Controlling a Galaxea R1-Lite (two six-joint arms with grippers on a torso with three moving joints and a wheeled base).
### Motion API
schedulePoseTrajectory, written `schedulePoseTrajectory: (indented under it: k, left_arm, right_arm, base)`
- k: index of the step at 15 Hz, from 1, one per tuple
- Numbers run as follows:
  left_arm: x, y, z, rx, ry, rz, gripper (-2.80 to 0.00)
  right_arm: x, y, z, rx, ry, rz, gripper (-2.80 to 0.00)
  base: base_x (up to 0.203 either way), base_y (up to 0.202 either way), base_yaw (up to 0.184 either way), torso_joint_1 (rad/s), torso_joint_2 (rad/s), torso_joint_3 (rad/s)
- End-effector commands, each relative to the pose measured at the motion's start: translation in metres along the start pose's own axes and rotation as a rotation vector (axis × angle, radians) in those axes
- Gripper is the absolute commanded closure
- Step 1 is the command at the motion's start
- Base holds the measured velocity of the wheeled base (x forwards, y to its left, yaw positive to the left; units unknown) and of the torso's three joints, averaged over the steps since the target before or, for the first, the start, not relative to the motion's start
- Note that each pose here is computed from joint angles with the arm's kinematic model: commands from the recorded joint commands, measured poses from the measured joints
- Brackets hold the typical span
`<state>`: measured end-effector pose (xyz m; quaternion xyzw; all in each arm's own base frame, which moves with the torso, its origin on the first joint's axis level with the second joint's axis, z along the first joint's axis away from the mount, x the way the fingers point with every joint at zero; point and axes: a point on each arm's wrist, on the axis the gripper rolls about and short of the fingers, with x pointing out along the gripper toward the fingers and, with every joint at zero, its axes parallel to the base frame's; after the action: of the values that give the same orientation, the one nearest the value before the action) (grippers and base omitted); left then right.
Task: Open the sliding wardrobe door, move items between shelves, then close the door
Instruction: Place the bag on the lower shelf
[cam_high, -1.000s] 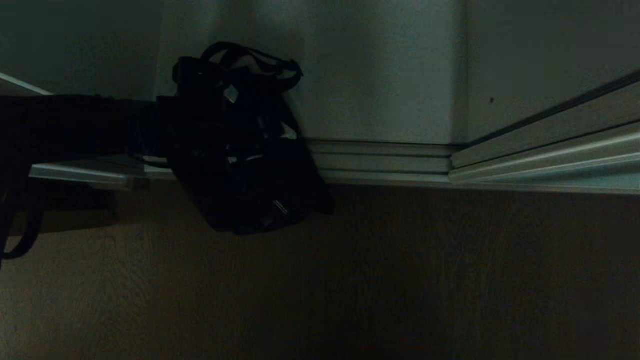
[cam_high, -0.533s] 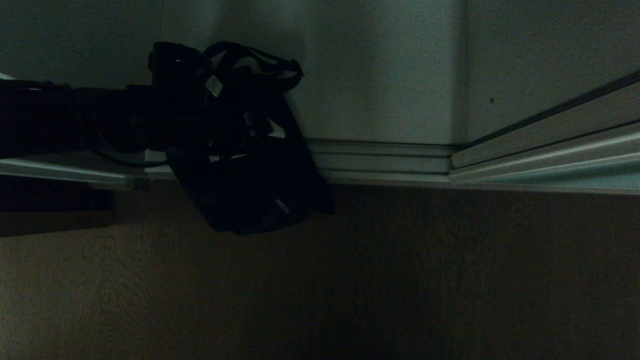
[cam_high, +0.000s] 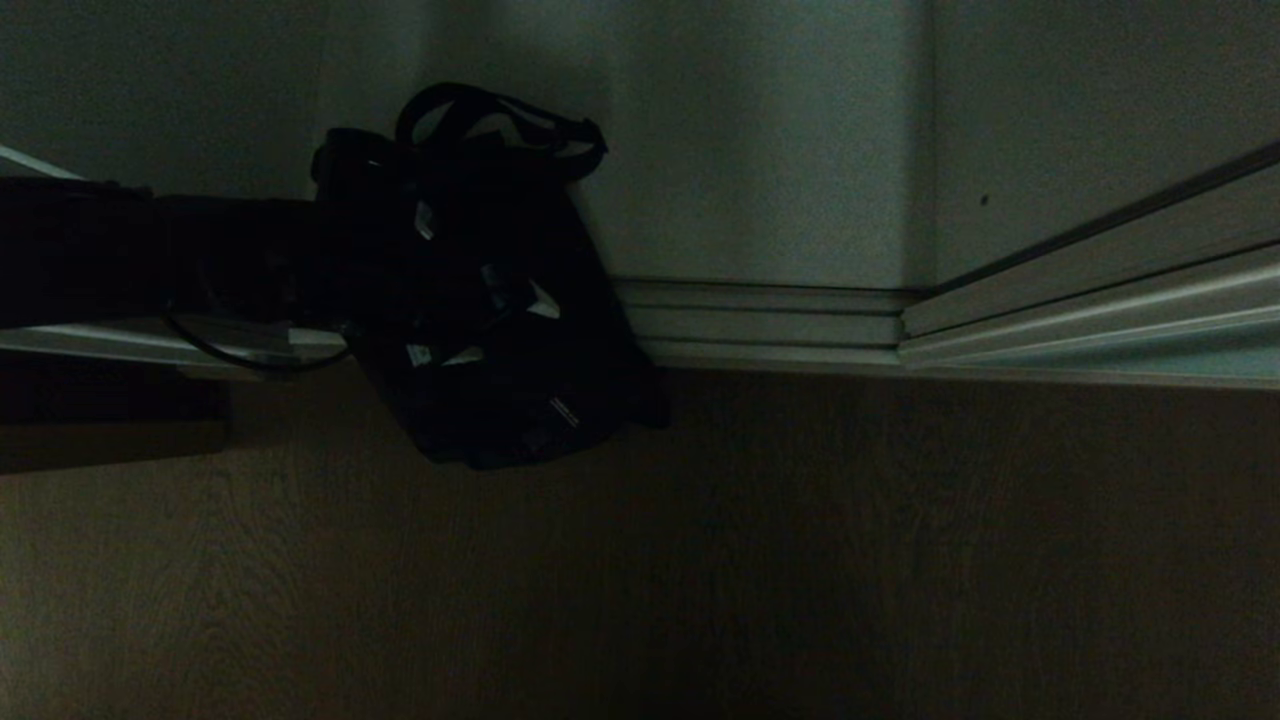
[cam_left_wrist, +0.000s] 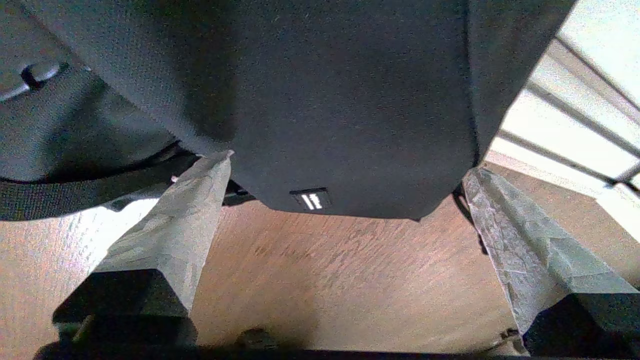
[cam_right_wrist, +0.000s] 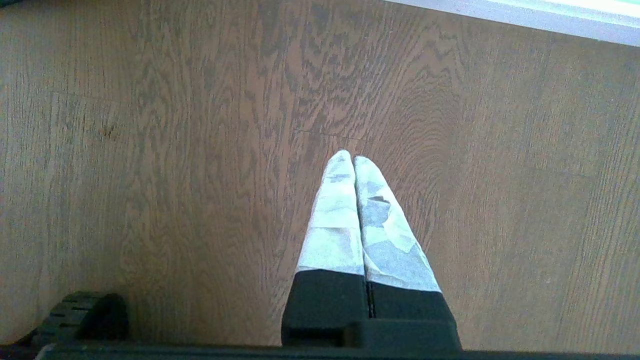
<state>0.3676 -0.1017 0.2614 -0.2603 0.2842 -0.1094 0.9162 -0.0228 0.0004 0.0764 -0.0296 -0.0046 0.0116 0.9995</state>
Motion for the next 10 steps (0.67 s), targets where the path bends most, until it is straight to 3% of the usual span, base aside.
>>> schedulePoseTrajectory:
  k: [1, 3, 7, 10]
  left_arm:
    - [0.012, 0.008, -0.007, -0.014, 0.036, 0.029, -2.80]
    - [0.023, 0.017, -0.013, -0.023, 0.065, 0.057, -2.80]
    - [0.025, 0.026, -0.012, -0.020, 0.042, 0.100, -2.80]
    - [0.032, 0.027, -0.009, -0.020, -0.016, 0.023, -2.80]
  right_arm:
    - [0.000, 0.000, 0.000, -0.001, -0.004, 0.001, 0.00]
    - [0.000, 0.000, 0.000, -0.001, -0.003, 0.000, 0.00]
    - [0.000, 0.000, 0.000, -0.001, -0.003, 0.001, 0.00]
    - [0.000, 0.000, 0.000, -0.001, -0.002, 0.001, 0.00]
  base:
    - [0.000, 0.000, 0.000, 0.000, 0.00, 0.000]
    - [0.000, 0.000, 0.000, 0.000, 0.00, 0.000]
    - [0.000, 0.000, 0.000, 0.000, 0.00, 0.000]
    - [0.000, 0.000, 0.000, 0.000, 0.00, 0.000]
